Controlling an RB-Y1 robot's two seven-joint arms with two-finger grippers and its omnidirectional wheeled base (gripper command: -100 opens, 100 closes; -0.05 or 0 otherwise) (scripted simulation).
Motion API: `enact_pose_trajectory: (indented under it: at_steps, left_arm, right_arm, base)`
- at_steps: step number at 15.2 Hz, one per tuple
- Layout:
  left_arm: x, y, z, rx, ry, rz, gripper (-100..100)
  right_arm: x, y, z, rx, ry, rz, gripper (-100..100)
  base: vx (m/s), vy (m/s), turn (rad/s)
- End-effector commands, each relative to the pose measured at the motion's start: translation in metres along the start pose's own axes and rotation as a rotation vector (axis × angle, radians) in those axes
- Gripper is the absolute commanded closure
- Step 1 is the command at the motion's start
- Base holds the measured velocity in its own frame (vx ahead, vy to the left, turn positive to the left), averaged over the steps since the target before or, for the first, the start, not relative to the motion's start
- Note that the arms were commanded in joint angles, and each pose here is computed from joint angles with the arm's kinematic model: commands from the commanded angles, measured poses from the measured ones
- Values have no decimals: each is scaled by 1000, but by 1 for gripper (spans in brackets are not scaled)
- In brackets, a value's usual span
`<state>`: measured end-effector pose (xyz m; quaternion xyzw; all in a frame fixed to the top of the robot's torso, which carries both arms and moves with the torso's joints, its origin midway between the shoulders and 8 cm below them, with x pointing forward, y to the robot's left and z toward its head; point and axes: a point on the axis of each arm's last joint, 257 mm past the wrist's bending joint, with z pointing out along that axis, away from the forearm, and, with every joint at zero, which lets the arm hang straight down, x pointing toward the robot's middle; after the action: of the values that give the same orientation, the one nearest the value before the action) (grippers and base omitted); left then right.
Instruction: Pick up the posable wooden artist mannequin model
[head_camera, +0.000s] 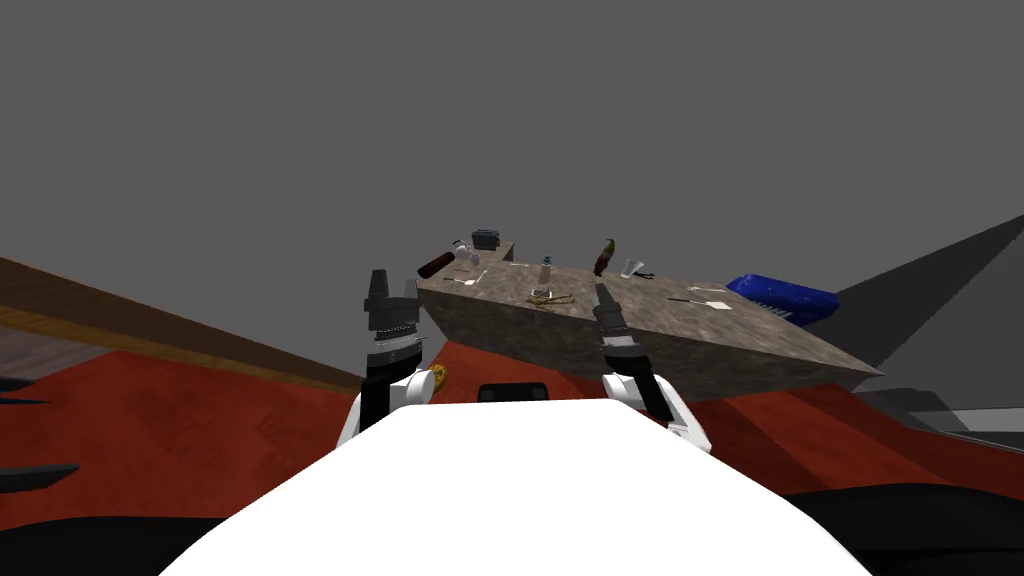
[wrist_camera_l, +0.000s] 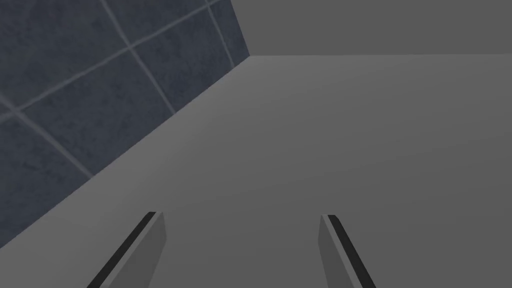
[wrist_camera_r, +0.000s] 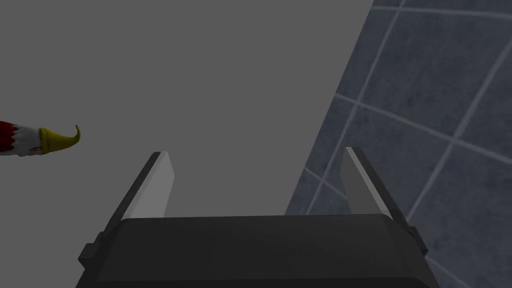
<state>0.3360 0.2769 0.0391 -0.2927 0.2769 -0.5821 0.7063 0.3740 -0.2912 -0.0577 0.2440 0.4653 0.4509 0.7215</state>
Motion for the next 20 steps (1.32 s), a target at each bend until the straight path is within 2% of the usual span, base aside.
enact_pose_trajectory:
  at_steps: [1,7,8,9,12,13,14,16,19,20]
  left_arm:
    - [0,0,0,0,0,0,0]
    - [0,0,0,0,0,0,0]
    - [0,0,0,0,0,0,0]
    - [0,0,0,0,0,0,0]
    - [0,0,0,0,0,0,0]
    - [0,0,0,0,0,0,0]
    - [0,0,0,0,0,0,0]
    - [0,0,0,0,0,0,0]
    - [0,0,0,0,0,0,0]
    - [0,0,0,0,0,0,0]
  right_arm:
    - [5,-6,0,4,33,-32,-100]
    - [24,-33,-11,24,171,-161,-100]
    - [29,-44,-16,34,209,-200,-100]
    - [29,-44,-16,31,221,-209,-100]
    - [38,-67,-27,48,310,-299,-100]
    - [38,-67,-27,43,325,-311,-100]
    - [41,-79,-34,54,362,-349,-100]
    - [41,-80,-34,48,380,-364,-100]
    - [45,-105,-50,63,476,-460,-100]
    - [44,-105,-50,58,490,-472,-100]
  base:
    - [46,-33,126]
    - [54,-40,164]
    - [46,-40,209]
    - [42,-33,167]
    - [51,-40,220]
    - [43,-54,175]
    - [44,-48,187]
    - [37,-36,120]
    - [33,-30,211]
    - [36,-36,191]
